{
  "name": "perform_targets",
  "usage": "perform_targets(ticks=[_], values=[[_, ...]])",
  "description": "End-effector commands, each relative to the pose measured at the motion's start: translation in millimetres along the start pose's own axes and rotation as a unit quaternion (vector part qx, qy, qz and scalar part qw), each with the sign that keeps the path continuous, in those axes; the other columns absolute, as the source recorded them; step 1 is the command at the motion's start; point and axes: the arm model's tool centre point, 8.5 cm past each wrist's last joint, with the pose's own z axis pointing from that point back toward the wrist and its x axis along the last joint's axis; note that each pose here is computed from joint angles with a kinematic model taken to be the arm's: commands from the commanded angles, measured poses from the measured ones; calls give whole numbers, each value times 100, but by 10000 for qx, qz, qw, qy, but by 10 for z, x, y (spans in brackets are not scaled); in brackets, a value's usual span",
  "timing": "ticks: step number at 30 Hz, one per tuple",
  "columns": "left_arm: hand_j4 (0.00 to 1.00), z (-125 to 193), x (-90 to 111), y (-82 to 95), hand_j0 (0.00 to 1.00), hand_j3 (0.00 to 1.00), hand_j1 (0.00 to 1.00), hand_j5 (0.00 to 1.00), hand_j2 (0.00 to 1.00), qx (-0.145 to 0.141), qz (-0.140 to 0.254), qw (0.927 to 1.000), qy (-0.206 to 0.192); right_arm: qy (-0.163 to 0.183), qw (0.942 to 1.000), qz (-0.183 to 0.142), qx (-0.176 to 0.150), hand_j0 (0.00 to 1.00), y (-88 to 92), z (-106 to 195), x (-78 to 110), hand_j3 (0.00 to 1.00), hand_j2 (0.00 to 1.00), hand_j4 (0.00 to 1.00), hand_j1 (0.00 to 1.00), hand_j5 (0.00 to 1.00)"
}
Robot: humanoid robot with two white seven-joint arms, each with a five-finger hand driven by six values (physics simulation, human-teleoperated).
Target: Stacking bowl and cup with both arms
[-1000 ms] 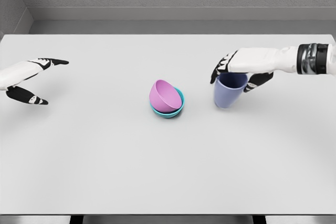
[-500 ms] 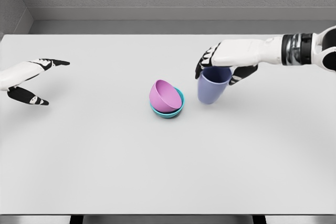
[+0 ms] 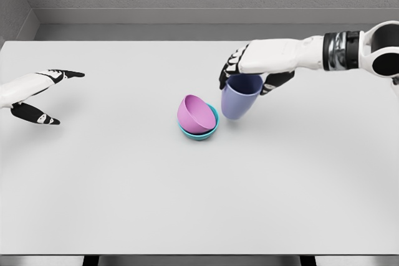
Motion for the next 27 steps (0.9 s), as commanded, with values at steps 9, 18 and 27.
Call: perform_targets(ticks=[9,18,27], values=[[100,-15,8,-6,100,100,100,100,100,28,43,10000,-22,-250,9996,140,-80,70,-147,-166,131,70,70,70,70,70],[100,-17,9,1,100,100,100,100,100,34,38,10000,-24,-317,9993,162,-79,70,-168,-217,161,70,70,70,70,70],[100,-24,7,16,100,100,100,100,100,-6,-53,10000,18,-363,9992,155,-109,71,-183,-232,178,71,71,71,71,71]])
